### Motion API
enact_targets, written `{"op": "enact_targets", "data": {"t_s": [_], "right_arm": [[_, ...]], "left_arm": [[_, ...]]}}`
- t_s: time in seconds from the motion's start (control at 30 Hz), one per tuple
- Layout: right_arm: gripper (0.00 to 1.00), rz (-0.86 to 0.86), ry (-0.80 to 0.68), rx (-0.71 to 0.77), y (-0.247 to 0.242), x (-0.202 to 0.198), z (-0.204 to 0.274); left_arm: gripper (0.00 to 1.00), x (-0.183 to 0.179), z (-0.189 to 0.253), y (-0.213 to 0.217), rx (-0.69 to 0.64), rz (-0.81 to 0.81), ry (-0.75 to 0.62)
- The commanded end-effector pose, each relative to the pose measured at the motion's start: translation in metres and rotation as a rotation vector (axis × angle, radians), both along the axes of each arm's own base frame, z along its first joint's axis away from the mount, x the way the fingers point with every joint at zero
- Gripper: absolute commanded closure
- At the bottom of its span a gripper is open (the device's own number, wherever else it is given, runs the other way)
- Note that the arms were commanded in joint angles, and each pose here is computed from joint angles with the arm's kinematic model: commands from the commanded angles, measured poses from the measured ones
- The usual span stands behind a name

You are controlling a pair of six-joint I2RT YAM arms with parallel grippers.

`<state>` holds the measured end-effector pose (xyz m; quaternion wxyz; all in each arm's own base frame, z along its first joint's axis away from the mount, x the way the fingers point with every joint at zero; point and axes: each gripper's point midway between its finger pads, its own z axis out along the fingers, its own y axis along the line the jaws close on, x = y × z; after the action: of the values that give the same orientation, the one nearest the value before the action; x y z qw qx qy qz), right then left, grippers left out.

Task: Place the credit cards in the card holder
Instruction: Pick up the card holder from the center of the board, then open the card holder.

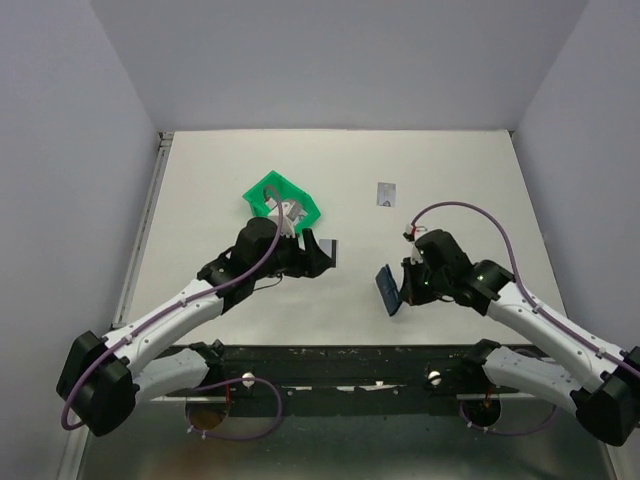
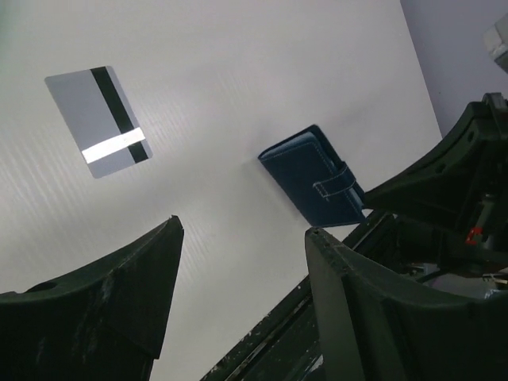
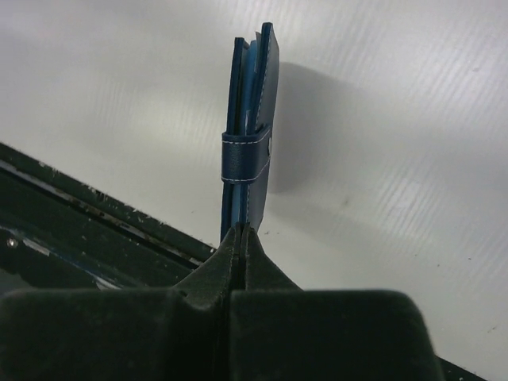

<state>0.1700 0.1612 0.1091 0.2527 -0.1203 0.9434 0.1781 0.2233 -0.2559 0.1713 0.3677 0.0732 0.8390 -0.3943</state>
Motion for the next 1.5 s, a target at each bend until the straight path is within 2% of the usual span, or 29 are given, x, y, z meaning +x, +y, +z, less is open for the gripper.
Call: {"op": "enact_targets", "data": {"t_s": [0.0,0.1,0.23,0.4,0.57,0.73,0.8,1.0,1.17,1.47], "right_arm": [[1.00,0.156,-0.077,0.015,0.027,-0.005,0.022],[1.00,0.231,-0.122,0.035,0.042,-0.011,0.030],[1.00,0.269,-0.196,0.020,0.050,-0.013,0.038],[1.00,0.236,-0.316,-0.023,0.045,-0.005,0.060],[1.00,0.162,-0.420,-0.043,0.029,0.006,0.082],[1.00,0.180,-0.447,-0.065,0.030,0.009,0.090],[1.00,0.189,-0.454,-0.083,0.032,0.009,0.092],[1.00,0.230,-0.467,-0.082,0.038,0.004,0.094],[1.00,0.251,-0.490,-0.083,0.043,0.001,0.096],[1.00,0.233,-0.576,-0.171,0.042,0.004,0.103]], "left_arm": [[0.23,0.011,0.035,-0.027,-0.066,-0.070,-0.029],[0.21,0.017,0.045,-0.039,-0.034,-0.120,-0.014],[0.21,0.018,0.041,-0.052,-0.005,-0.174,0.086],[0.20,0.004,0.039,-0.060,-0.058,-0.190,0.228],[0.16,-0.008,0.041,-0.053,-0.061,-0.120,0.377],[0.14,-0.017,0.057,-0.066,-0.205,-0.104,0.513],[0.12,-0.013,0.067,-0.068,-0.248,-0.096,0.517],[0.04,-0.003,0.075,-0.070,-0.263,-0.060,0.509],[0.02,-0.006,0.065,-0.077,-0.274,-0.073,0.598],[0.01,-0.013,0.053,-0.079,-0.290,-0.029,0.754]]}}
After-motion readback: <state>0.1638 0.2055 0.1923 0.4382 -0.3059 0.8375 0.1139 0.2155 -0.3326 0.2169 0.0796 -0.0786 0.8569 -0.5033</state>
